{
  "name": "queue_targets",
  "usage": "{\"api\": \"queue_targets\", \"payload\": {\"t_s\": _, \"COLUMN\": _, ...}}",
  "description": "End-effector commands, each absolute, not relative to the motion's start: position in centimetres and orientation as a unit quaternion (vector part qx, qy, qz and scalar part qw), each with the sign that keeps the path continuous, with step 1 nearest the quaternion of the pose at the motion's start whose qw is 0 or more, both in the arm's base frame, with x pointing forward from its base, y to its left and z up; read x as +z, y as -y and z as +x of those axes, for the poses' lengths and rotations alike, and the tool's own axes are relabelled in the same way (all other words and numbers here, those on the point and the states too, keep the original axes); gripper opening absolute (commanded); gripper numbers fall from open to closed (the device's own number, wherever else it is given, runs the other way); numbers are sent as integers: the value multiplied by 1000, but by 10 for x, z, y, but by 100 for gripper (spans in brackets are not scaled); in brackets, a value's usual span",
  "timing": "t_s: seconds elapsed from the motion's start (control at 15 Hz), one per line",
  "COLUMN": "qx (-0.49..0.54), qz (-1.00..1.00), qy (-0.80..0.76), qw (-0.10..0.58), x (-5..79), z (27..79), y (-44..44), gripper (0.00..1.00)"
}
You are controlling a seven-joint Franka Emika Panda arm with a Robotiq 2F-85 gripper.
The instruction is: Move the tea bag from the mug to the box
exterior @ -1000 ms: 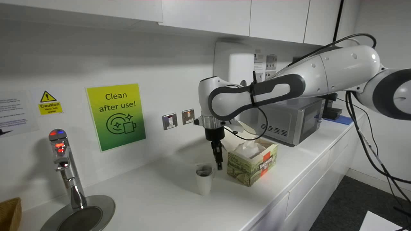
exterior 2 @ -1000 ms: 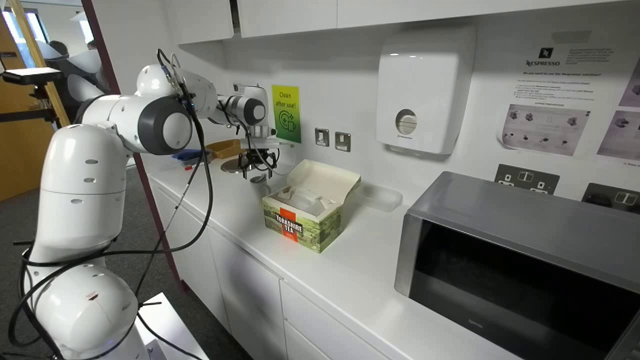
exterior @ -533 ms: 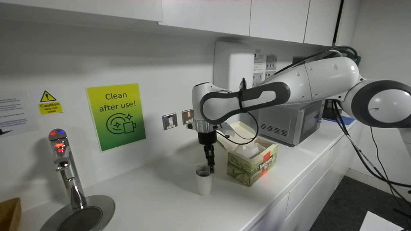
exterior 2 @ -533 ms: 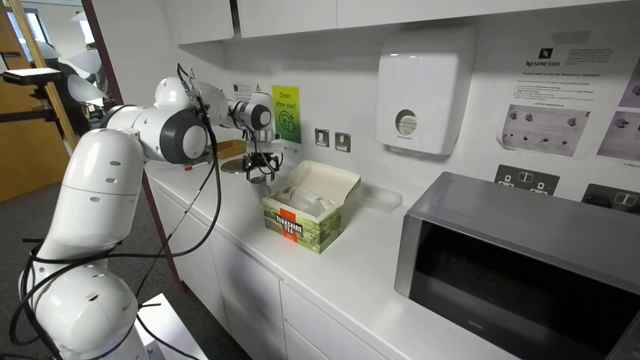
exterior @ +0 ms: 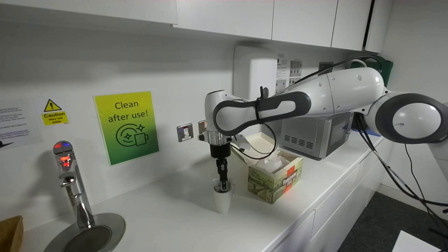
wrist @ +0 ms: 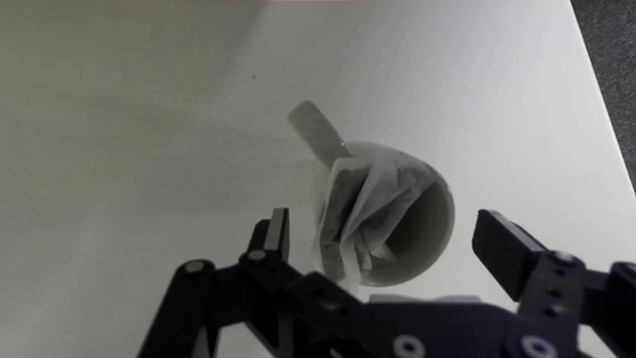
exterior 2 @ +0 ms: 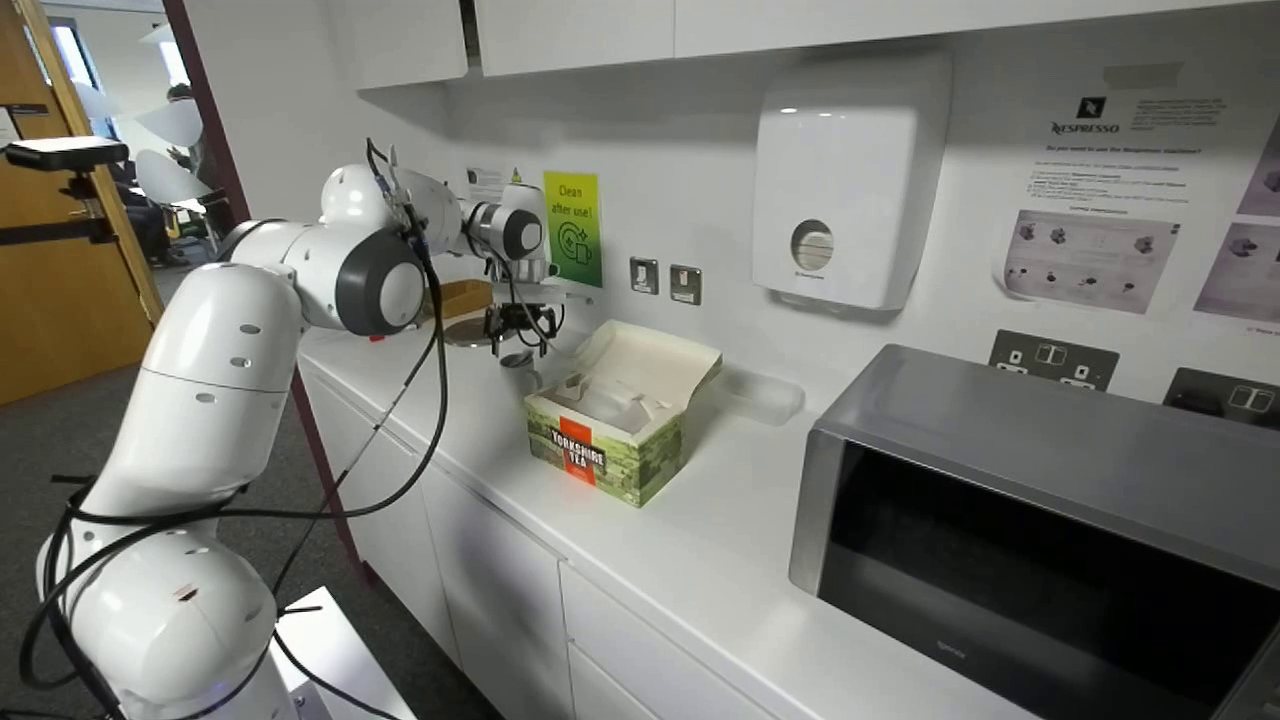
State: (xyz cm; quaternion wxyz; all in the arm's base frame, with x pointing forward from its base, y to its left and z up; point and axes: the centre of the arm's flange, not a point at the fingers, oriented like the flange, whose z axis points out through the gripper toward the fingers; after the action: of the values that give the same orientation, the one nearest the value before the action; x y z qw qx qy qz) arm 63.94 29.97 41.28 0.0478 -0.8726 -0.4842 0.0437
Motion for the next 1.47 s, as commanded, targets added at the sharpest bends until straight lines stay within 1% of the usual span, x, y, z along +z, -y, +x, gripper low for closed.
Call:
{"api": "queue_targets", "payload": {"t_s": 0.0, "qx": 43, "qz": -871, "qy": 485, "qw": 59, "x": 433, "z": 646, "y": -299, "gripper": 100}}
{"api": "queue_targets", "payload": {"t_s": 1.2, "qx": 47, "qz": -877, "qy": 473, "qw": 67, "x": 434, "z": 653, "y": -291, "gripper": 100}}
{"api": "queue_targets", "payload": {"t_s": 1.27, "qx": 49, "qz": -877, "qy": 473, "qw": 67, "x": 434, "z": 653, "y": -290, "gripper": 98}}
{"api": "queue_targets", "payload": {"t_s": 1.33, "qx": 52, "qz": -877, "qy": 473, "qw": 68, "x": 433, "z": 653, "y": -290, "gripper": 89}}
{"api": "queue_targets", "payload": {"t_s": 1.4, "qx": 54, "qz": -877, "qy": 473, "qw": 69, "x": 433, "z": 653, "y": -290, "gripper": 83}}
